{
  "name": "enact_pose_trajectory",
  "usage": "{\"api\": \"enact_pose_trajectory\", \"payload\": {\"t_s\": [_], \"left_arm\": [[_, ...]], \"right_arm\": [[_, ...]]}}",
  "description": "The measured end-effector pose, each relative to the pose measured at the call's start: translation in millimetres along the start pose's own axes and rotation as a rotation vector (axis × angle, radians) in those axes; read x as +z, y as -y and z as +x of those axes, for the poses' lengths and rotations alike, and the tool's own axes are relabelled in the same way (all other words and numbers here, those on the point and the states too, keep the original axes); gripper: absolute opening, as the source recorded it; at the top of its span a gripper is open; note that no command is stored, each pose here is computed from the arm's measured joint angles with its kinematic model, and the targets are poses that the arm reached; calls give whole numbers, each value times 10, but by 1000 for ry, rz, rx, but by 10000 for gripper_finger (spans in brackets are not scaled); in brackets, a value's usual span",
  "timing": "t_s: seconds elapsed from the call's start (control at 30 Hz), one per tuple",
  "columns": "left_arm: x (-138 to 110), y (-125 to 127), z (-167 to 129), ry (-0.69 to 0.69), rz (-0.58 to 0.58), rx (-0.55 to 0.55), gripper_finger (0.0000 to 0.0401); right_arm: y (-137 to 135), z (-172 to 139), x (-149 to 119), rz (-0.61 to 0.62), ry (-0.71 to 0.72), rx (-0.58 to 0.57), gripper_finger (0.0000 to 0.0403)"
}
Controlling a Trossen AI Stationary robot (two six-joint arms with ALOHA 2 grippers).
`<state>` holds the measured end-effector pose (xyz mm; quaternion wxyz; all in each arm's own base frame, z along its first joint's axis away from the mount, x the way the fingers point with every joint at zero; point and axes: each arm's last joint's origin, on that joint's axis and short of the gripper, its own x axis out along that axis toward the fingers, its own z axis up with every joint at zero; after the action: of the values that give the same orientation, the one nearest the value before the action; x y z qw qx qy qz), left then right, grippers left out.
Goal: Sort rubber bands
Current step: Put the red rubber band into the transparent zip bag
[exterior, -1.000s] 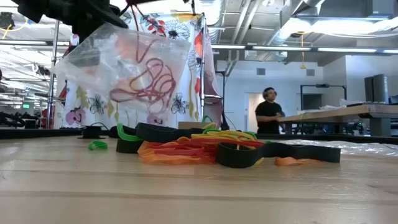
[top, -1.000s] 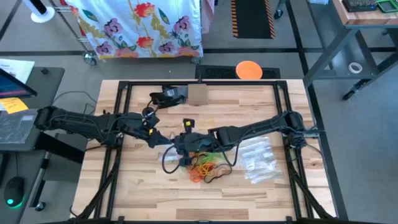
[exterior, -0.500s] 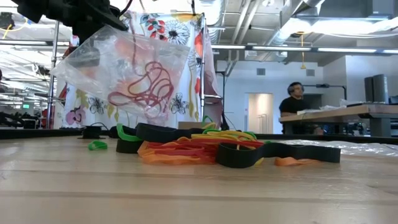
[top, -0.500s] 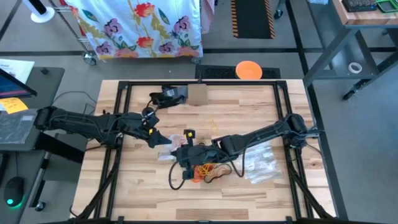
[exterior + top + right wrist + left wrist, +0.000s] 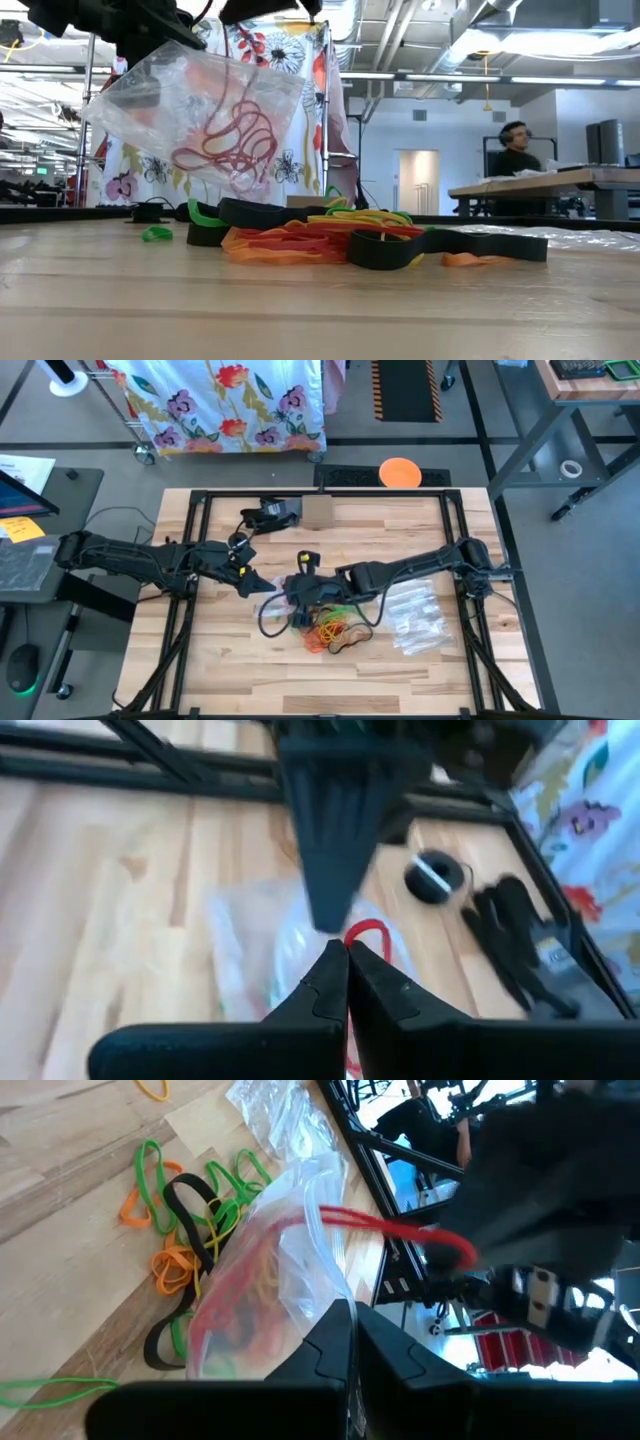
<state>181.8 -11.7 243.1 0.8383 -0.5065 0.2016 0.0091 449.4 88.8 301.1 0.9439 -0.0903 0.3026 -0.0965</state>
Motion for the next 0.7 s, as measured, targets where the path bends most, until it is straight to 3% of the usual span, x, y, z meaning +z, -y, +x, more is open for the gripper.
{"api": "enact_pose_trajectory", "payload": {"t_s": [0.2, 0.43, 0.57, 0.7], "left_arm": [[0, 0, 0, 0, 0, 0, 0], [0, 0, 0, 1, 1, 0, 0], [1, 0, 0, 2, 1, 1, 0], [5, 8, -25, 18, 3, -3, 0]], "right_arm": [[15, 10, -51, 88, -54, 38, 47], [35, -42, -3, 82, -75, 62, 105], [109, -179, 192, 58, -28, 1, 112], [201, -381, 308, 33, -82, -52, 108]]}}
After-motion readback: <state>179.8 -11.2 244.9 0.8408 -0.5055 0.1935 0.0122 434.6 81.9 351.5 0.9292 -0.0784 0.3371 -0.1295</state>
